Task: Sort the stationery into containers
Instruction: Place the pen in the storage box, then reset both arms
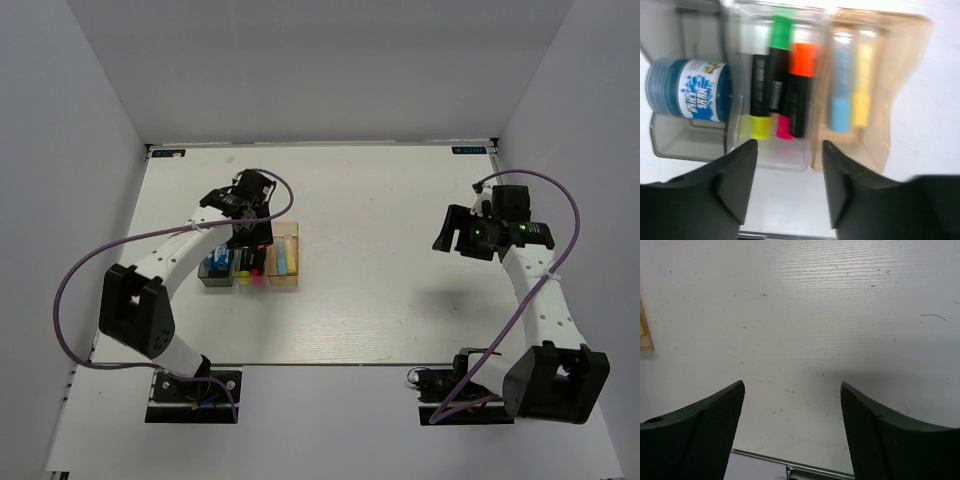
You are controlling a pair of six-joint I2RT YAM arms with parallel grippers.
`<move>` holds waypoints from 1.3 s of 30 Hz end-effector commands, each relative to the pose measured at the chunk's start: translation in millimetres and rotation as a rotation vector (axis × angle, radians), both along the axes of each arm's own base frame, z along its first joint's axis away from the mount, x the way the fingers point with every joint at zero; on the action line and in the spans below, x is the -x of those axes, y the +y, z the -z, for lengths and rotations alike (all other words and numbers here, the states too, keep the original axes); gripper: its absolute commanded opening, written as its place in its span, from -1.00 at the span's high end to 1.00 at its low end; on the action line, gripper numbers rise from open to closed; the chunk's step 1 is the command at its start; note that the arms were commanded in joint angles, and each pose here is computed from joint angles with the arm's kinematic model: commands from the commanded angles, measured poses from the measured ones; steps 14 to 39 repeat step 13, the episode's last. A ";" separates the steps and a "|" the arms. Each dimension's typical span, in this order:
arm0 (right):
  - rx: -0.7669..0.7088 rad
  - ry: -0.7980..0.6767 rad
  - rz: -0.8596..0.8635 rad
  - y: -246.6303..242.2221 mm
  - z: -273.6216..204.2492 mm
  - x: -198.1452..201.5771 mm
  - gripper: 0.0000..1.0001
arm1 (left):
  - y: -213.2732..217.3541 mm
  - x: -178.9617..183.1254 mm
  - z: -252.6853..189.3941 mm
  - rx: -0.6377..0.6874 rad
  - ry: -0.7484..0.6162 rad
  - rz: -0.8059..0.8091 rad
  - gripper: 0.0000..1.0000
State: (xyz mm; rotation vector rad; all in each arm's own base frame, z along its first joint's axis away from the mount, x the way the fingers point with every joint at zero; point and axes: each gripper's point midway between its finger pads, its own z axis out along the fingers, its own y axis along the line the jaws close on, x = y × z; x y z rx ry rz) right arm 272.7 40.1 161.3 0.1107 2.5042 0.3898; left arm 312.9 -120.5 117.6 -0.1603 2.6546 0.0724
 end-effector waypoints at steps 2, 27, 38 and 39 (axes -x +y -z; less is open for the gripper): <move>-0.015 -0.036 -0.063 5.6 0.9 -1.4 -0.59 | -33.5 23.6 -89.7 0.189 -0.192 0.238 0.99; -0.041 -0.233 -0.129 17.8 -20.4 -2.5 -0.71 | 9.5 107.3 -70.3 0.291 -0.412 0.376 -1.00; -0.041 -0.233 -0.129 17.8 -20.4 -2.5 -0.71 | 9.5 107.3 -70.3 0.291 -0.412 0.376 -1.00; -0.041 -0.233 -0.129 17.8 -20.4 -2.5 -0.71 | 9.5 107.3 -70.3 0.291 -0.412 0.376 -1.00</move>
